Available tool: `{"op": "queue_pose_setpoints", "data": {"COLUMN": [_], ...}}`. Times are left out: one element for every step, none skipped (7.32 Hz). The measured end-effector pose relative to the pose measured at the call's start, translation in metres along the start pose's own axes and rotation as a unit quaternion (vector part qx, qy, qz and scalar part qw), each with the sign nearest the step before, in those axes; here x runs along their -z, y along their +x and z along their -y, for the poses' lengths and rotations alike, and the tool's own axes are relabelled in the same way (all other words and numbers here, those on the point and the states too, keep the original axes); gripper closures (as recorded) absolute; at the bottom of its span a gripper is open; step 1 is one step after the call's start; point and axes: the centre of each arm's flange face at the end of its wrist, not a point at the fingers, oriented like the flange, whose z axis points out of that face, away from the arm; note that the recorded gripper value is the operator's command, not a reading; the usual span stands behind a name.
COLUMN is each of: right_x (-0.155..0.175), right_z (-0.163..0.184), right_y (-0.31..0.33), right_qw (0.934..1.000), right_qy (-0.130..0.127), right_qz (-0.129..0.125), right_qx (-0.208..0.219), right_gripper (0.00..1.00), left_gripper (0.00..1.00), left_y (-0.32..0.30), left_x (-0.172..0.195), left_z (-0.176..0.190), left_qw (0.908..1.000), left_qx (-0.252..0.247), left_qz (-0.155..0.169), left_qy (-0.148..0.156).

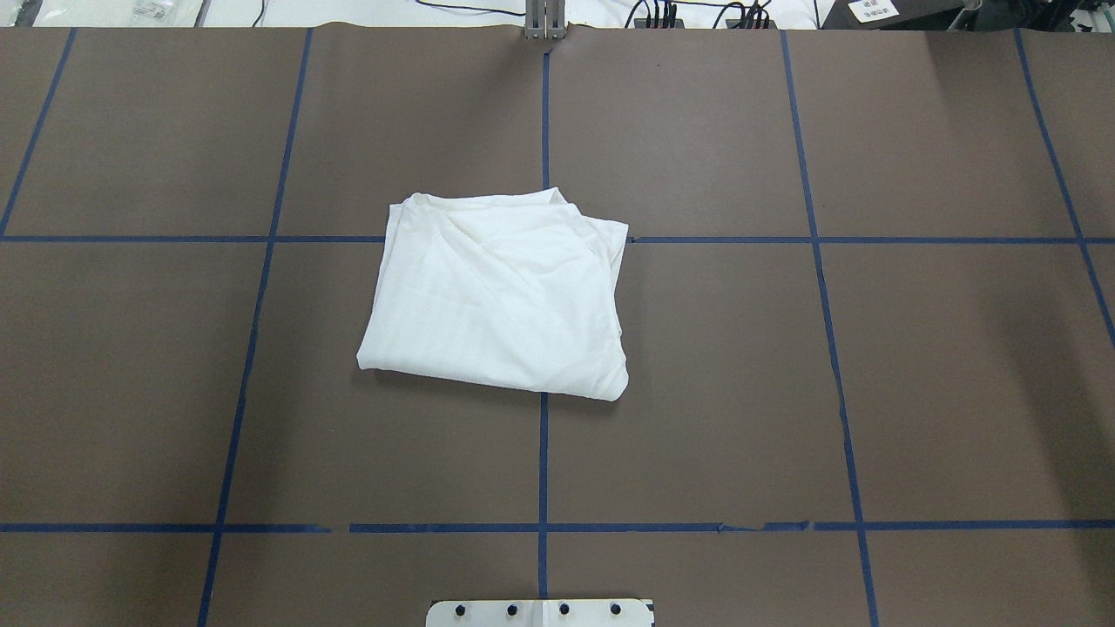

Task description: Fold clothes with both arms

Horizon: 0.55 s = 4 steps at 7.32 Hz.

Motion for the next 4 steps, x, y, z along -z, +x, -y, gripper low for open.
{"op": "queue_pose_setpoints", "data": {"right_x": [0.0002,0.0,-0.0001,-0.0003], "right_z": [-0.0002,-0.0006,-0.0008,-0.0009], "right_y": [-0.0002,-0.0001,0.0,-0.0001], "right_qw": [1.0,1.0,1.0,1.0], "right_qy": [0.0,0.0,0.0,0.0], "right_qz": [0.0,0.0,0.0,0.0], "right_qx": [0.0,0.0,0.0,0.0], "right_gripper": [0.0,0.0,0.0,0.0], "left_gripper": [0.0,0.0,0.0,0.0], "left_y": [0.0005,0.0002,-0.0001,-0.0007], "left_x": [0.0006,0.0004,0.0,-0.0008], "left_z": [-0.0001,-0.0007,-0.0016,-0.003], "left_qw": [1.0,1.0,1.0,1.0], "left_qx": [-0.001,0.0,0.0,0.001], "left_qz": [0.001,0.001,0.001,0.001], "left_qy": [0.0,0.0,-0.001,-0.002]}}
